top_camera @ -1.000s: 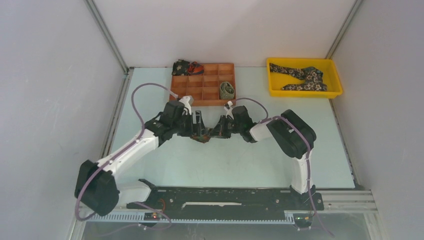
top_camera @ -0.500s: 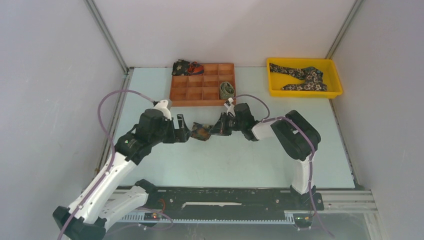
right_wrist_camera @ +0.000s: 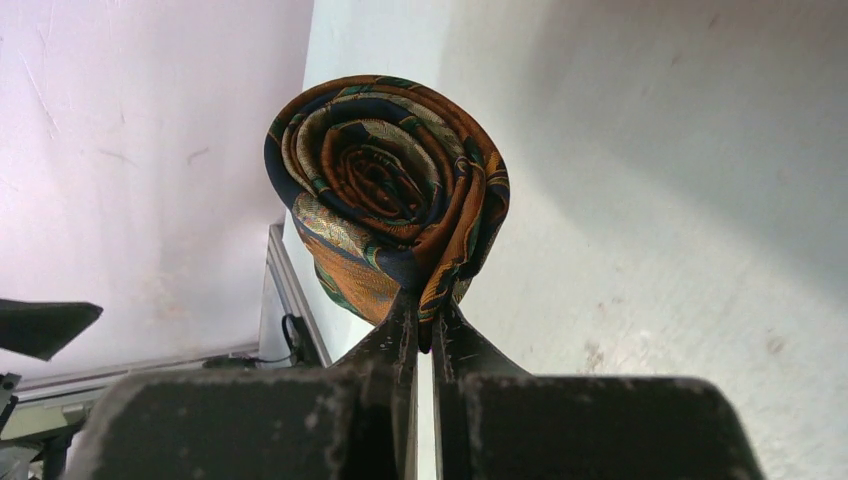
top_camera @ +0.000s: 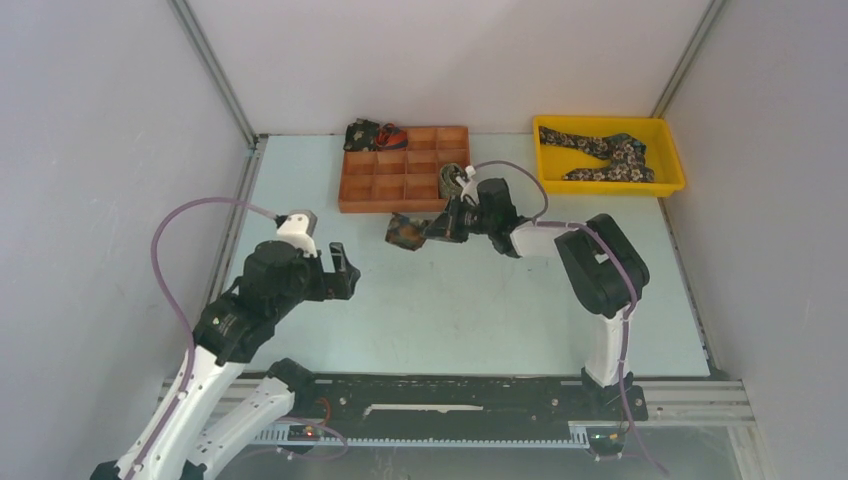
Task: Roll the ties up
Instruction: Pick up the tie at the center of the board.
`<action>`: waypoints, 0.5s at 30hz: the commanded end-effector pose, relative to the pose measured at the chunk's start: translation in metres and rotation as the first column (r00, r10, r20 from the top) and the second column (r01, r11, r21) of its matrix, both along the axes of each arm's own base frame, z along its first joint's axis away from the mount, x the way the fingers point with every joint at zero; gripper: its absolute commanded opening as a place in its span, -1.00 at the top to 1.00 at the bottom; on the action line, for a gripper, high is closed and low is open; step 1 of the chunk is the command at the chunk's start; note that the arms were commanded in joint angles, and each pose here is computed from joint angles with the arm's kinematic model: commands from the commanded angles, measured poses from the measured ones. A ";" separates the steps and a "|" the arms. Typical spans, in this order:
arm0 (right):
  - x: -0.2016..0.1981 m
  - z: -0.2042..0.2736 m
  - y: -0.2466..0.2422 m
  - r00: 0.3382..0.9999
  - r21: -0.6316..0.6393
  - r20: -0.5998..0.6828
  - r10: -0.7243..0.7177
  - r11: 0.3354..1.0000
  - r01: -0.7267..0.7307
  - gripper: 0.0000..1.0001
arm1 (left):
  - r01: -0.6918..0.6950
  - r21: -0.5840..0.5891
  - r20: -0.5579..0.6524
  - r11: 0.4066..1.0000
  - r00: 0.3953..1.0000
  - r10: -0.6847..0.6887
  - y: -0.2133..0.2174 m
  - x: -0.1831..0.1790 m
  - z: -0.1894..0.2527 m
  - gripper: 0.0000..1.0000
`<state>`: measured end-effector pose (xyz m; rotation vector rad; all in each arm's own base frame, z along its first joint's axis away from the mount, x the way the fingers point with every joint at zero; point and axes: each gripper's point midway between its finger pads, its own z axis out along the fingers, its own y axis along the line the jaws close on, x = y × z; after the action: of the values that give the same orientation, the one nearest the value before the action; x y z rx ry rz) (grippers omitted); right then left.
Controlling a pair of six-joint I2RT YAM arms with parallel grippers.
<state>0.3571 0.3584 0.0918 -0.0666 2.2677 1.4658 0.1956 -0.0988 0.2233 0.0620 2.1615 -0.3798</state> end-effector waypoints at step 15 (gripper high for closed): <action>0.103 0.072 -0.017 0.975 -0.189 0.200 -0.101 0.972 0.139 1.00 | -0.270 -0.015 0.193 0.963 0.944 0.268 0.055 0.000 -0.001 -0.99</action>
<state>0.4419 0.3480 0.1690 -0.1244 2.1681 1.2596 0.1892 -0.0541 0.2160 -0.0962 2.0343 -0.2158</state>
